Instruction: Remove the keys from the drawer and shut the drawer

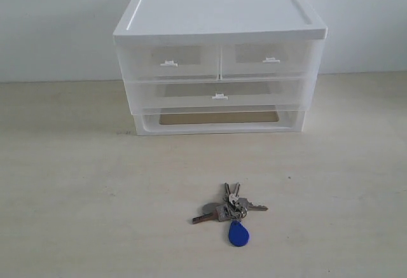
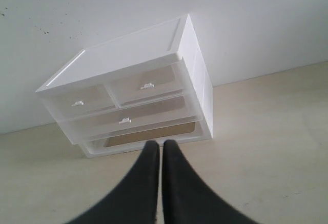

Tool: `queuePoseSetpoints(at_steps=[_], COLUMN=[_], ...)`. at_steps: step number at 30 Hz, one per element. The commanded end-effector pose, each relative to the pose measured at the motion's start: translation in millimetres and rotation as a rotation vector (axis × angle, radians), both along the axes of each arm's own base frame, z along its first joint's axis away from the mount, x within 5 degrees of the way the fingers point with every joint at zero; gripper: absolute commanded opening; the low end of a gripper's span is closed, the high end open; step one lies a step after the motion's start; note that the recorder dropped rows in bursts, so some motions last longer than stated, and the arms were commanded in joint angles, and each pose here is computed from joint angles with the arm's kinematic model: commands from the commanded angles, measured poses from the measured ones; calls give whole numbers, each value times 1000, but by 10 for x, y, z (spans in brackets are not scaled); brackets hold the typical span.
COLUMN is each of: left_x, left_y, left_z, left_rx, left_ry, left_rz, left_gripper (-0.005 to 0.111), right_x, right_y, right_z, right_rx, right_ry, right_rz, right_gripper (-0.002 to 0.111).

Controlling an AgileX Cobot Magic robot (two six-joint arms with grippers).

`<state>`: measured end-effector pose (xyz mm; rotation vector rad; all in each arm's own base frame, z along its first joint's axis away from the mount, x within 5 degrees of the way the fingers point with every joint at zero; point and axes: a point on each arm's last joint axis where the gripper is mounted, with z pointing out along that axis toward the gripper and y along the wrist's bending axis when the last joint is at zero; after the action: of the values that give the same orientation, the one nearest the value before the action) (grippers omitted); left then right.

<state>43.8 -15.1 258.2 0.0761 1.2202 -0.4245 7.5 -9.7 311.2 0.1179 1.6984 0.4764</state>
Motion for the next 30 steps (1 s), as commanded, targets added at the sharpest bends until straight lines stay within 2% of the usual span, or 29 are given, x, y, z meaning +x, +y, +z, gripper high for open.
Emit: queuePoseSetpoints(at_steps=[1,5,8,11,13,20,22,30], left_x=[44,87,107,126,126,104,105,106], left_y=[17,58,97,157,170,170,170,182], left_z=[-140,-281,-353,-491,-541,-729,-725,-718], left_rx=[104,154,152,259,294,348,297,337], left_ry=[42,105,138,282,336,538,542,529], left_rz=[78,176,246,354,380,353,351,368], left_gripper=[4,4,4,4,4,4,4,4], right_x=[-18,-18,-18,-18,-18,-18,-18,-18], right_y=[-11,-11,-11,-11,-11,-11,-11,-11], right_z=[19,19,19,19,19,19,19,19], right_rx=[-2,-2,-2,-2,-2,-4,-4,-4], right_ry=[-11,-11,-11,-11,-11,-12,-12,-12], right_rz=[-1,-1,-1,-1,-1,-1,-1,-1], right_gripper=[0,0,0,0,0,0,0,0])
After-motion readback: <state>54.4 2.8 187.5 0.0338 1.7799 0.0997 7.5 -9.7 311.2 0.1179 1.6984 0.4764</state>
